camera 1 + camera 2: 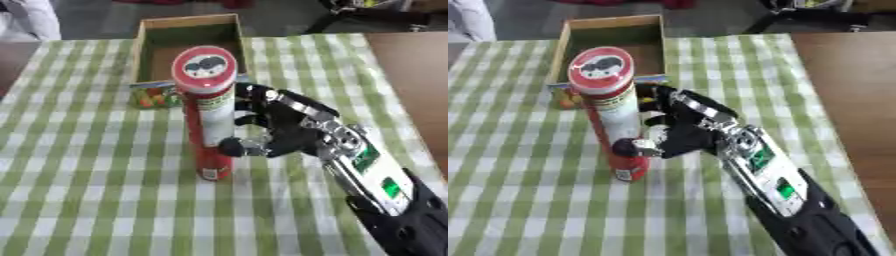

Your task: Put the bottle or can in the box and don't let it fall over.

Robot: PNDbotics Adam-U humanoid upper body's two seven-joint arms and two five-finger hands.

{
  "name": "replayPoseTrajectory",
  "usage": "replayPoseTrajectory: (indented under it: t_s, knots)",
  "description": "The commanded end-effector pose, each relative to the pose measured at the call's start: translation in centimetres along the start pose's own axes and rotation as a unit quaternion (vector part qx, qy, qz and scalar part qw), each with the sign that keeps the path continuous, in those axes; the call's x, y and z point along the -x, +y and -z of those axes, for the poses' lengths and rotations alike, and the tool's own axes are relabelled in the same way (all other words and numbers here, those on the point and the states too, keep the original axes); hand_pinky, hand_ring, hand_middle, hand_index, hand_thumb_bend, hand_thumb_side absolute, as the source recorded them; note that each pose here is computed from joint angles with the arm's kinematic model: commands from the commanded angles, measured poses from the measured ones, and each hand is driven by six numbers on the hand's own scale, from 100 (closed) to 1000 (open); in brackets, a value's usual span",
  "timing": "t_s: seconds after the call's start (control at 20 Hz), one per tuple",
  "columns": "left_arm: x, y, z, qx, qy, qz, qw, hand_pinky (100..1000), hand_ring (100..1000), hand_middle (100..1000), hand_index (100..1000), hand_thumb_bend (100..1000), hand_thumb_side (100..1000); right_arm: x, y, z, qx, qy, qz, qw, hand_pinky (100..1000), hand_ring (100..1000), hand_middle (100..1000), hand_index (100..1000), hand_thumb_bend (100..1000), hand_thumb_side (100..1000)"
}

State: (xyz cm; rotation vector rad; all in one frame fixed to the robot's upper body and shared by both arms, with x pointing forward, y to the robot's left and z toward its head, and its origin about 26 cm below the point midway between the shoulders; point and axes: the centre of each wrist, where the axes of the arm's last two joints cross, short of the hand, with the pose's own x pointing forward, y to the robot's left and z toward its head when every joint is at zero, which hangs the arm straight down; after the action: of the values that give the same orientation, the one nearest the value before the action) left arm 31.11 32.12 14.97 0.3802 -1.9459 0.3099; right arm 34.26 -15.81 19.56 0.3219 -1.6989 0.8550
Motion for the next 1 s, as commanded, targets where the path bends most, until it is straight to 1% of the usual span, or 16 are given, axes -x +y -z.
replayPoseTrajectory:
  t_s: [0.05,0.35,0.6,0.8,1.0]
  knots:
    - [-0.9,0.1,0.4,0.006,-0.017,0.002,1.0,855,882,785,786,714,695,-0.7,-0.1,0.4,-0.004,-0.013,-0.006,1.0,896,951,974,942,684,299]
    - [-0.9,0.0,0.4,0.007,-0.016,0.001,1.0,855,882,785,785,712,695,-0.8,0.1,0.9,-0.012,-0.018,-0.004,1.0,897,953,979,937,701,323]
    - [-1.0,-0.1,0.5,0.009,-0.016,-0.001,1.0,856,882,786,785,708,697,-0.8,0.2,1.3,-0.012,-0.02,-0.003,1.0,894,951,974,928,712,323]
    - [-0.9,-0.1,0.4,0.009,-0.015,-0.001,1.0,856,882,786,785,708,697,-0.7,0.2,1.6,-0.012,-0.019,-0.005,1.0,893,949,972,925,703,310]
    - [-1.0,-0.2,0.4,0.01,-0.016,-0.002,1.0,856,882,786,785,705,699,-0.6,0.2,1.9,-0.01,-0.015,-0.01,1.0,890,945,968,923,673,276]
